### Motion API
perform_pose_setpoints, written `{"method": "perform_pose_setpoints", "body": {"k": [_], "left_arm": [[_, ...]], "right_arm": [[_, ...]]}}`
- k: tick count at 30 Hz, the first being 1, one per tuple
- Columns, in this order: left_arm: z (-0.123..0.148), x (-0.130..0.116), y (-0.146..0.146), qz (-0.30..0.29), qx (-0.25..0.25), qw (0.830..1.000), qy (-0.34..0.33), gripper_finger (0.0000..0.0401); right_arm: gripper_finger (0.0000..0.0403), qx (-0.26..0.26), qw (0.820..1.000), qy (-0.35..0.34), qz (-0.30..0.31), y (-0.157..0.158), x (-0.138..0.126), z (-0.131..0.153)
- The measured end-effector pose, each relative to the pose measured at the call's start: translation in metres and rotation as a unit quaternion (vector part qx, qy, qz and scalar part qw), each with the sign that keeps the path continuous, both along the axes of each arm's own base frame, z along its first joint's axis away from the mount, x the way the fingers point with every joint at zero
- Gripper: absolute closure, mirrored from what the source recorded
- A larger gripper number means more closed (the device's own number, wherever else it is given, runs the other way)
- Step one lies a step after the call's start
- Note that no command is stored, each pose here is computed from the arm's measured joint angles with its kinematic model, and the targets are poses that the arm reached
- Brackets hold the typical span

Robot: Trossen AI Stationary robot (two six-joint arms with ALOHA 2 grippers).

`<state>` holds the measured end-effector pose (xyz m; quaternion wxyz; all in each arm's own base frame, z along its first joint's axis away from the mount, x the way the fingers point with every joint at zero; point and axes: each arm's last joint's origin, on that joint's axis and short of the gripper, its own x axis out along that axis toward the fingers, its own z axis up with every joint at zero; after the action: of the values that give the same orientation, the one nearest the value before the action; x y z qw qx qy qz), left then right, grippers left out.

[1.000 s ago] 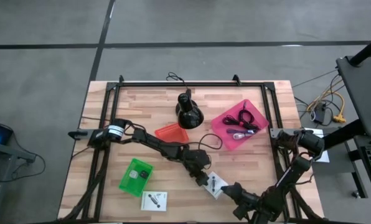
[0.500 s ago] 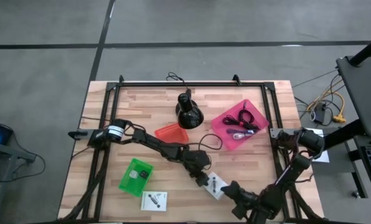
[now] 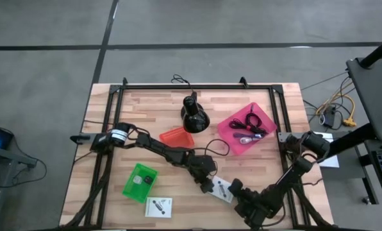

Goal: Pick and place items into bin
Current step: Put the right white card reader box into the orange bin

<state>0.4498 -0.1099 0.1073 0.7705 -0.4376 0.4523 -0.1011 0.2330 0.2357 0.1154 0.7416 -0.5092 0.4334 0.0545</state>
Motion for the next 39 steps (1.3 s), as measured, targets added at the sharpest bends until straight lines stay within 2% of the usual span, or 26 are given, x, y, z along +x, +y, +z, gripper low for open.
{"method": "perform_pose_setpoints", "body": {"k": [9,16,29,39], "left_arm": [[0.0,0.0,0.0,-0.001,0.005,1.0,-0.002,0.0247],[0.0,0.0,0.001,0.006,0.008,1.0,-0.001,0.0247],[0.001,0.001,0.001,-0.002,-0.001,1.0,-0.007,0.0247],[0.005,0.001,-0.002,-0.061,-0.001,0.998,-0.007,0.0247]], "right_arm": [[0.0188,0.043,0.999,-0.02,0.009,0.007,0.005,0.004],[0.0188,0.081,0.994,-0.074,0.015,0.016,0.012,0.023],[0.0188,0.028,0.996,-0.083,0.029,0.016,0.013,0.027],[0.0188,0.009,0.995,-0.094,0.021,0.014,0.013,0.027]]}}
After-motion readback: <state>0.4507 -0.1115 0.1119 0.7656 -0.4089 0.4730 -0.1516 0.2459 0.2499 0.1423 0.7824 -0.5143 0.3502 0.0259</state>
